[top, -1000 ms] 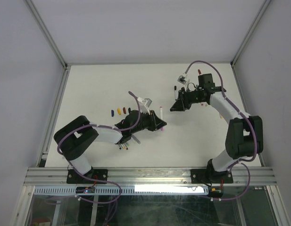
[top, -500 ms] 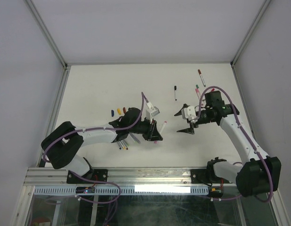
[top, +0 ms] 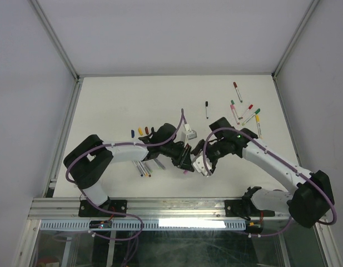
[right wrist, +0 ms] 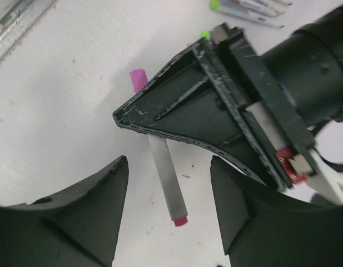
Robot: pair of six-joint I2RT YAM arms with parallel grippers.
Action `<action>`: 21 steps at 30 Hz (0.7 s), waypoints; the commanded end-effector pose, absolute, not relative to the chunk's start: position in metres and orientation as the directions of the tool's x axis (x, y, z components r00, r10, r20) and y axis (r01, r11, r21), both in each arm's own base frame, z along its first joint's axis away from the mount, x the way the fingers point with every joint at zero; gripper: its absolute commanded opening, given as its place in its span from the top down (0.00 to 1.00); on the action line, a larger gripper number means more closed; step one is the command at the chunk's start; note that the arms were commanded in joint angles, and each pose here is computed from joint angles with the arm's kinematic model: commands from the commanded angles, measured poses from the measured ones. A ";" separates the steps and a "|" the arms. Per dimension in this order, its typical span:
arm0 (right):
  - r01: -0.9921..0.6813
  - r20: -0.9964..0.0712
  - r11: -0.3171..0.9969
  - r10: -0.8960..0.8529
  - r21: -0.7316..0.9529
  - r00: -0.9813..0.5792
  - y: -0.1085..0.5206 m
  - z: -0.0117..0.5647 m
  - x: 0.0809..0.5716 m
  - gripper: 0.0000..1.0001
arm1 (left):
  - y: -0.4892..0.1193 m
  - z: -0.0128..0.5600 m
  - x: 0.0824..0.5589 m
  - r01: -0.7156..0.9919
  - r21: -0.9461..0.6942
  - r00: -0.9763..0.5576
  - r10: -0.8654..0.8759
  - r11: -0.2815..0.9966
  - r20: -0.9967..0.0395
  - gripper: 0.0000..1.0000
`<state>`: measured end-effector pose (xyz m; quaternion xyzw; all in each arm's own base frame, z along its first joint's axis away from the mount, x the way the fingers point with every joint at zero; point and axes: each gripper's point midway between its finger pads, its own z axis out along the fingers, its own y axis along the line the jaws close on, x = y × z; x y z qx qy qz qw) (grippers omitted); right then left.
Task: Open the pen caps
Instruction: Pick up the pen from the center of the board.
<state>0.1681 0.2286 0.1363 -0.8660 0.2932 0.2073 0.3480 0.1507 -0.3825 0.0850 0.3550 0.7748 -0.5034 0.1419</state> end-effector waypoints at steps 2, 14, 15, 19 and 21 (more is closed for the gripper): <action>-0.566 -0.381 -0.653 -0.421 -0.503 0.823 0.228 0.116 0.185 0.42 | -0.390 0.105 0.152 0.723 -0.674 -0.667 0.406 0.150 -0.625 0.99; -0.513 -0.300 -0.695 -0.416 -0.505 0.859 0.226 0.100 0.181 0.75 | -0.390 0.103 0.154 0.722 -0.673 -0.670 0.402 0.159 -0.624 0.95; -0.515 -0.304 -0.690 -0.415 -0.509 0.857 0.226 0.101 0.180 0.79 | -0.390 0.103 0.155 0.723 -0.670 -0.672 0.398 0.167 -0.625 0.93; -0.541 -0.331 -0.656 -0.429 -0.526 0.841 0.226 0.104 0.176 0.92 | -0.383 0.100 0.157 0.719 -0.662 -0.686 0.371 0.212 -0.626 0.78; -0.562 -0.350 -0.635 -0.440 -0.530 0.827 0.225 0.105 0.175 0.97 | -0.378 0.102 0.159 0.715 -0.658 -0.696 0.338 0.236 -0.634 0.67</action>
